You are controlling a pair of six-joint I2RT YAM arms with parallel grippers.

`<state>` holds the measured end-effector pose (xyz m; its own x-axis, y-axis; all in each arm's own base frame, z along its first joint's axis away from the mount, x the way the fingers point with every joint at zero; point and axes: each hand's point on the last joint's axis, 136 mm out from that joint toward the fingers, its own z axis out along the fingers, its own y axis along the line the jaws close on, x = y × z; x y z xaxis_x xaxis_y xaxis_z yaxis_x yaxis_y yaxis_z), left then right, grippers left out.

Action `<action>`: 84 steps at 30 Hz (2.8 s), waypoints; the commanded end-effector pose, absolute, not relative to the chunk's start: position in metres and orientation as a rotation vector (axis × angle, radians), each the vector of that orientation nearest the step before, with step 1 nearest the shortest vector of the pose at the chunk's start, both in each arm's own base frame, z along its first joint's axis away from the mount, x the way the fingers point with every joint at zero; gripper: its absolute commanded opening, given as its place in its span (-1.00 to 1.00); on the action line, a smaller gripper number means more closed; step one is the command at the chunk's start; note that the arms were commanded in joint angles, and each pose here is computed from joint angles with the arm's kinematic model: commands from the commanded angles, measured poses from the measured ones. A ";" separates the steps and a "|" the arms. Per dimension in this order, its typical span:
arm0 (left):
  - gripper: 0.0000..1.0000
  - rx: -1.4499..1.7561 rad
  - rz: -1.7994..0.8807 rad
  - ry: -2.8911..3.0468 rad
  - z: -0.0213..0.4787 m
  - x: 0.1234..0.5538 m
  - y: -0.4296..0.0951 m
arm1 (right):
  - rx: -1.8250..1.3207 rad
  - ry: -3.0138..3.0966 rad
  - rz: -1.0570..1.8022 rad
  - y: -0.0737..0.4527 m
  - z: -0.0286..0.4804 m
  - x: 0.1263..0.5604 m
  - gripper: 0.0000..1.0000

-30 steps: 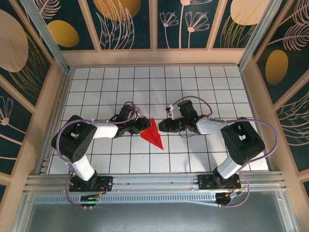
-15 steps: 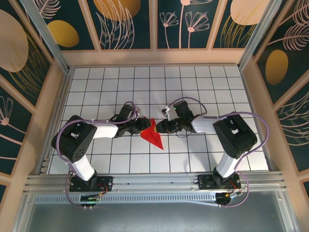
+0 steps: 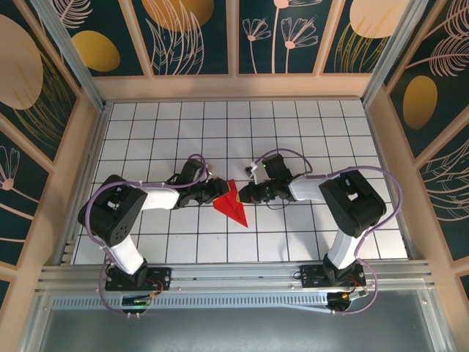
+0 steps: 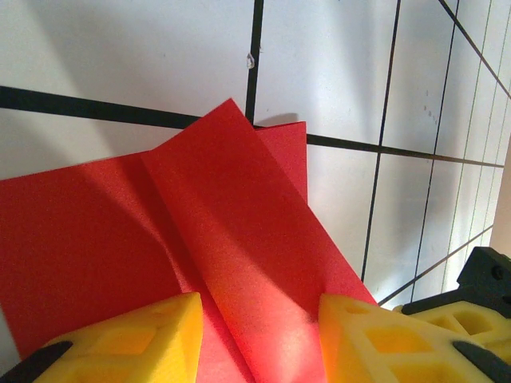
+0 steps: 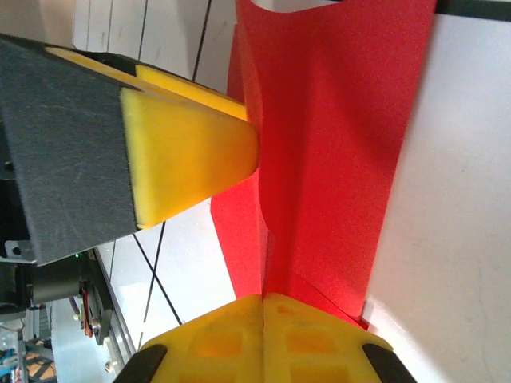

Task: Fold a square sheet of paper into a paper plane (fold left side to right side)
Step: Fourth fold the wing at the center of the table.

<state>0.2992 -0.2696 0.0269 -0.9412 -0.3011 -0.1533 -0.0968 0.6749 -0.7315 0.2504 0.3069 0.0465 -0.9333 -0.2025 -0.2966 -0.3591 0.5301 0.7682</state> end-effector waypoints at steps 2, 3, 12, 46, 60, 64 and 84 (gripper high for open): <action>-0.15 -0.350 -0.992 2.715 0.000 0.289 -0.254 | -0.502 2.601 1.326 0.310 0.043 0.256 -1.00; -0.15 -0.350 -0.989 2.715 0.000 0.290 -0.254 | -0.503 2.607 1.321 0.310 0.041 0.255 -1.00; -0.15 -0.349 -0.988 2.718 -0.001 0.289 -0.254 | -0.494 2.629 1.277 0.308 0.034 0.259 -1.00; -0.14 -0.348 -0.982 2.717 -0.001 0.289 -0.253 | -0.488 2.724 1.143 0.300 0.002 0.262 -1.00; 0.03 -0.273 -0.927 2.565 0.067 0.314 -0.250 | -0.455 2.831 1.070 0.288 -0.025 0.248 -1.00; -0.14 -0.219 -1.033 2.530 0.076 0.312 -0.262 | -0.455 2.821 1.093 0.290 -0.022 0.247 -1.00; -0.63 -0.155 -1.109 2.632 0.031 0.305 -0.290 | -0.453 2.832 1.097 0.293 -0.024 0.244 -1.00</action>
<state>0.3023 -0.2918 0.0379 -0.9567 -0.2068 -0.2050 0.0104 0.6792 -0.7338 0.2623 0.3032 0.0170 -0.9403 -0.2217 -0.2581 -0.3403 0.6209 0.7062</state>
